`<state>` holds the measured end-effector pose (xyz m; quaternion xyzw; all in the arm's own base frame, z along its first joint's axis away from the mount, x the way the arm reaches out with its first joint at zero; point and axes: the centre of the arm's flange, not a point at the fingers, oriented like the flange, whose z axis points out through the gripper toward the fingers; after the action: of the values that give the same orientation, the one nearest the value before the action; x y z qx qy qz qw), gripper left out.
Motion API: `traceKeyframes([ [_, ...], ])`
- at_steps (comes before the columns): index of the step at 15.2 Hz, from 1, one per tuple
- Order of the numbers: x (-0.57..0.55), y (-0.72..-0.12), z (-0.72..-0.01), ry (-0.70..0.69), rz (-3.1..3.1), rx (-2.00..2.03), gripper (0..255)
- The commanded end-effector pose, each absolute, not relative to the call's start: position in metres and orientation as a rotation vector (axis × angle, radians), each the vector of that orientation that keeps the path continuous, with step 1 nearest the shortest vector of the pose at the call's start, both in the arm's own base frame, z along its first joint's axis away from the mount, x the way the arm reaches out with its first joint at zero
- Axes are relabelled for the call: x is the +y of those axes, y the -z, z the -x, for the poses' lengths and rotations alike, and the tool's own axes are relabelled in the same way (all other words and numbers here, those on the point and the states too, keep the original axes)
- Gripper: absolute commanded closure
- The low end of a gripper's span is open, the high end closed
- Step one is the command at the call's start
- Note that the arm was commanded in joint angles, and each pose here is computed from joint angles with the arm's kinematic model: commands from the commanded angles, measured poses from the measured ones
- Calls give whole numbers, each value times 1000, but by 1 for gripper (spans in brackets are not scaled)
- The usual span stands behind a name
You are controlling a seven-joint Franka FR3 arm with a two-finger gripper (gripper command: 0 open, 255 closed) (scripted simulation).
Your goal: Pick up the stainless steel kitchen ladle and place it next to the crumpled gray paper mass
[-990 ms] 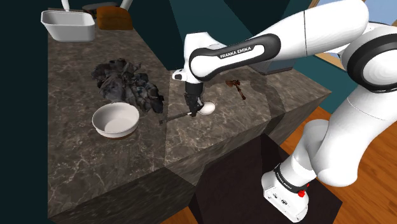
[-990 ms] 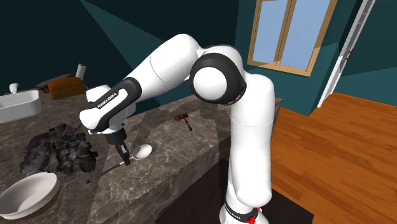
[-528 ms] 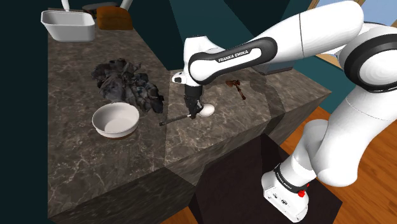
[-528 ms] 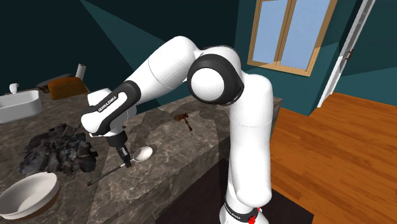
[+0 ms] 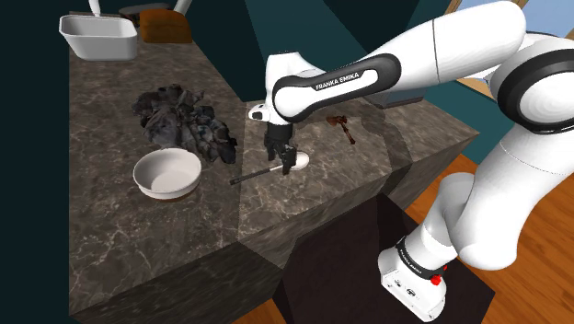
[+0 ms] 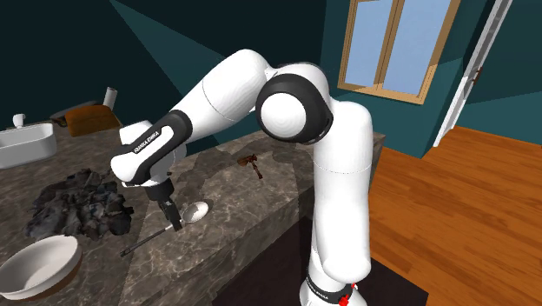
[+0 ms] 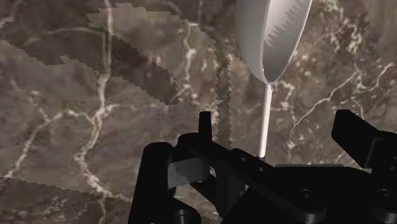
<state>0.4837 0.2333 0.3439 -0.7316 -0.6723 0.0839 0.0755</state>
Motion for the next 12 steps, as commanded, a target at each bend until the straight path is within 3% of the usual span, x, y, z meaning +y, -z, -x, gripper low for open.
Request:
traceKeyframes([
  [1, 233, -357, -487, -251, 2194, -2016, 0],
  [4, 233, -393, -495, -251, 2194, -2016, 0],
  [12, 233, -393, -495, -251, 2194, -2016, 0],
])
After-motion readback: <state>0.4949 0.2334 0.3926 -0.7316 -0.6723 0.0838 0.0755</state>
